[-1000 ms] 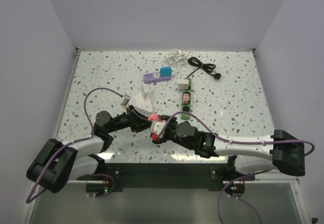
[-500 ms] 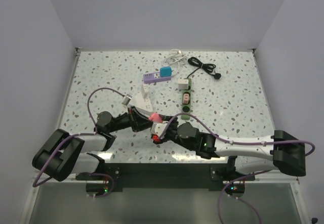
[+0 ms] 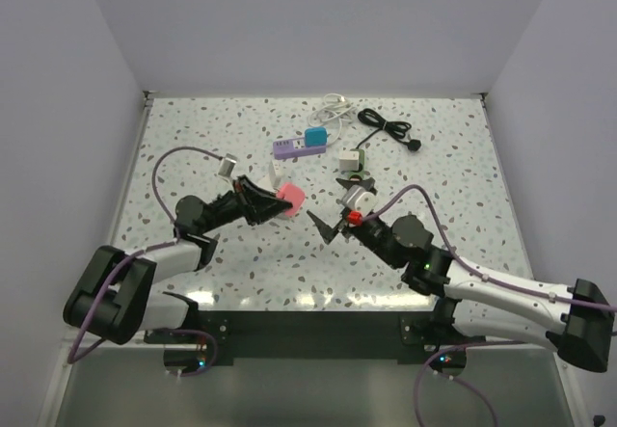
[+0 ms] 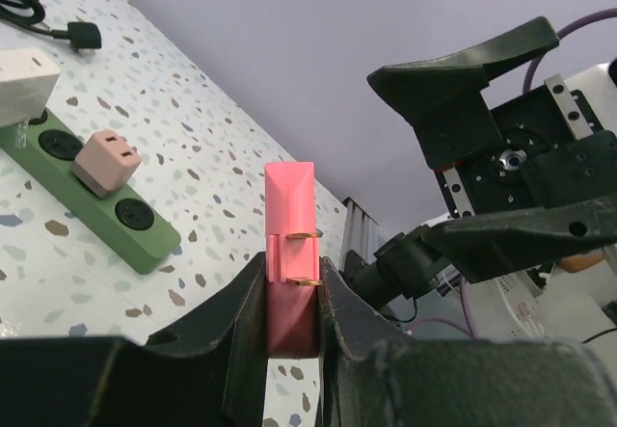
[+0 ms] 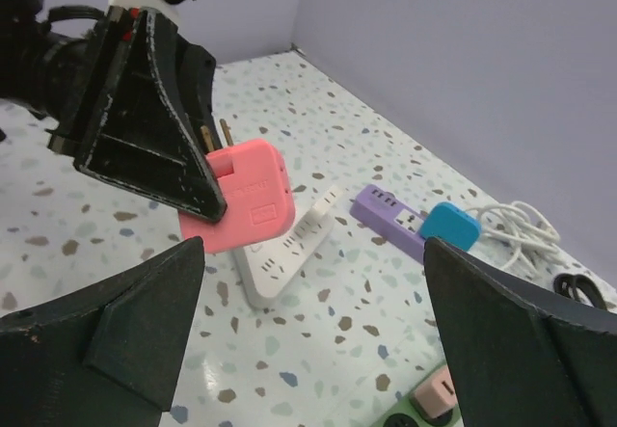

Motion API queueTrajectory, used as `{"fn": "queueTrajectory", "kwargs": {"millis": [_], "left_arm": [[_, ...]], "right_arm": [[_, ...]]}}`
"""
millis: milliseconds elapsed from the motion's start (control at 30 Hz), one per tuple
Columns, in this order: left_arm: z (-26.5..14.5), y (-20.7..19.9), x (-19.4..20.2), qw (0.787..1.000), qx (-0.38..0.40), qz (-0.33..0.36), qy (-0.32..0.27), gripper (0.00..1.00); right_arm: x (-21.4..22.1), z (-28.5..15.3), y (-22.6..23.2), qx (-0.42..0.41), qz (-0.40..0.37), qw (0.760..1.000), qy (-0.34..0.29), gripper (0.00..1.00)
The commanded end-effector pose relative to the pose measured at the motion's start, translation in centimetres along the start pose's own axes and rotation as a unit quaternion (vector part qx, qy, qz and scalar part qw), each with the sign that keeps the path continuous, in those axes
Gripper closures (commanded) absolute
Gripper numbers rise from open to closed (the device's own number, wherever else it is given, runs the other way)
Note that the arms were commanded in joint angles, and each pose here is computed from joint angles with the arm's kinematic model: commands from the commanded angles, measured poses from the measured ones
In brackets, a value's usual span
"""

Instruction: Insert the plug

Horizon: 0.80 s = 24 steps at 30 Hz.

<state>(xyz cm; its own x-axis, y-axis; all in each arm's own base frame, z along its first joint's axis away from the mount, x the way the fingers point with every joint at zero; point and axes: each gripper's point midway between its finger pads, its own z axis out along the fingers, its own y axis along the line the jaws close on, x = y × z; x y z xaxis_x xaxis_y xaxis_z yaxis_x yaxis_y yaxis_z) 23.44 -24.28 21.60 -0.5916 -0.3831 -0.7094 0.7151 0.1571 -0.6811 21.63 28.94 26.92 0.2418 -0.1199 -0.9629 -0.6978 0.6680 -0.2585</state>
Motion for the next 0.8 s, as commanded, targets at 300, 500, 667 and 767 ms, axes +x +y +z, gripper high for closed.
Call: {"fn": "queueTrajectory", "kwargs": {"millis": [300,500,667,767], "left_arm": [[-1.6,-12.5,-6.1,0.937,0.194,0.266,-0.118,1.00],[-2.3,-14.8,-5.7,0.919,0.220,0.302,-0.125,1.00],[-2.8,-16.2,-5.4,0.907,0.242,0.318,-0.134,1.00],[-2.9,-16.8,-5.5,0.901,0.250,0.326,-0.141,1.00]], "right_arm": [[-7.0,2.0,2.1,-0.110,0.229,0.959,-0.125,0.11],[-7.2,2.2,1.2,-0.124,0.287,0.937,-0.157,0.26],[-7.7,2.2,2.0,-0.158,0.310,0.922,-0.171,0.41],[-8.0,2.0,2.3,-0.175,0.316,0.916,-0.175,0.46]]}}
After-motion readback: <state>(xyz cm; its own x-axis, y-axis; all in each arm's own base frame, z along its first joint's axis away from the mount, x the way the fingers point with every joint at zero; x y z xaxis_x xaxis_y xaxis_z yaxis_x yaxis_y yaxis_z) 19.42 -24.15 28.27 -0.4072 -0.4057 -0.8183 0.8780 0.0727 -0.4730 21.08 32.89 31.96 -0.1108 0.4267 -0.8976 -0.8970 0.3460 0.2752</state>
